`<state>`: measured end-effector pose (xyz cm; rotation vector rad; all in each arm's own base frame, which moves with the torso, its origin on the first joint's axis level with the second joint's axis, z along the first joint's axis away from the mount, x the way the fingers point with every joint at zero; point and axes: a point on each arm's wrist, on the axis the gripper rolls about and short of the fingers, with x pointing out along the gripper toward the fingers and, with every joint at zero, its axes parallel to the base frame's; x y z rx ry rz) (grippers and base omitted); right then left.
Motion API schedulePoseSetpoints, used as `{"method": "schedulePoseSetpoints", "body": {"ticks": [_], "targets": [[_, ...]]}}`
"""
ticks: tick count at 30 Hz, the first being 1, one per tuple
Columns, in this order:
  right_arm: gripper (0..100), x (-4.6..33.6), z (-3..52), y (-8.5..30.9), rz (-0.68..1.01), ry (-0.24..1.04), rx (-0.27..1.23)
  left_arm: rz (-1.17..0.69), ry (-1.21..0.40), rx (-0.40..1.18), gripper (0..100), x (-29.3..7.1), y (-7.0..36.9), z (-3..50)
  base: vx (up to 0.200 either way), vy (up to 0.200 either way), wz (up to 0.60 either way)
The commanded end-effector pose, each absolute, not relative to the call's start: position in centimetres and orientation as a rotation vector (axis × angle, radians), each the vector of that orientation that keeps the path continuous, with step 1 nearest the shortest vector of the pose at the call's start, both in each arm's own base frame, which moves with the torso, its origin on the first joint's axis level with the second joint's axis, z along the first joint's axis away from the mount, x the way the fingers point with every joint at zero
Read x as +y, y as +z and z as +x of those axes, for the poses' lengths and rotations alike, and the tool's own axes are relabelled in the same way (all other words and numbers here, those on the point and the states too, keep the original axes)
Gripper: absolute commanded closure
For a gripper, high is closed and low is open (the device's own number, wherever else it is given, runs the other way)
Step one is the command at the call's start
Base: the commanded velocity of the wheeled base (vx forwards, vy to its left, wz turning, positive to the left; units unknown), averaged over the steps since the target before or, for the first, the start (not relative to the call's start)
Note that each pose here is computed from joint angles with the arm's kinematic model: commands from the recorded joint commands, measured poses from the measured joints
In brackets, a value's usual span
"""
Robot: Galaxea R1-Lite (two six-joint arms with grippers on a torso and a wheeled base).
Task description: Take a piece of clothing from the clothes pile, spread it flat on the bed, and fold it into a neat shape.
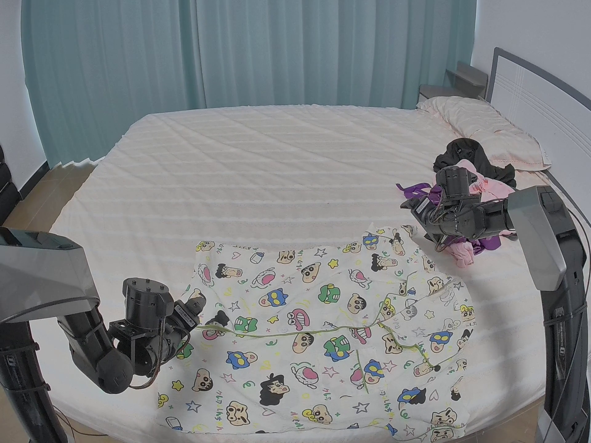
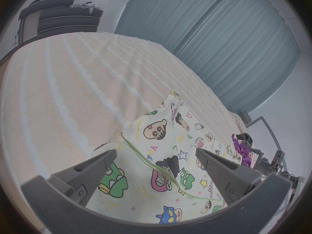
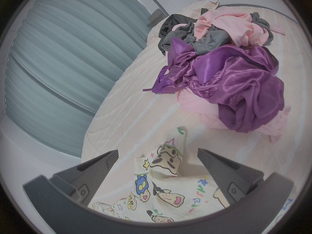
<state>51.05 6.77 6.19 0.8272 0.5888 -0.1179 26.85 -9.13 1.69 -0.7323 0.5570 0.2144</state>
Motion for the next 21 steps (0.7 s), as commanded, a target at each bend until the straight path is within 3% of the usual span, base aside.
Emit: {"method": "schedulePoseSetpoints", "body": {"ticks": [1, 10, 11, 15, 21], "targets": [[0, 7.7, 51.8, 4.7, 0.822, -0.107, 0.602, -0.73, 0.218, 0.563, 0, -9.1, 1.5, 26.8, 0.0, 0.0, 0.0], [0, 8.9, 52.6, 4.1, 0.822, -0.116, 0.616, -0.728, 0.218, 0.564, 0, -9.1, 1.5, 26.8, 0.0, 0.0, 0.0], [100, 8.8, 52.5, 2.9, 0.812, -0.15, 0.659, -0.728, 0.218, 0.564, 0, -9.1, 1.5, 26.8, 0.0, 0.0, 0.0], [100, 8.5, 52.1, 1.0, 0.791, -0.209, 0.744, -0.729, 0.221, 0.565, 0, -9.1, 1.4, 26.8, 0.0, 0.0, 0.0], [100, 8.6, 52.1, 1.6, 0.789, -0.211, 0.728, -0.728, 0.222, 0.566, 0, -9.1, 1.4, 26.8, 0.0, 0.0, 0.0]]}}
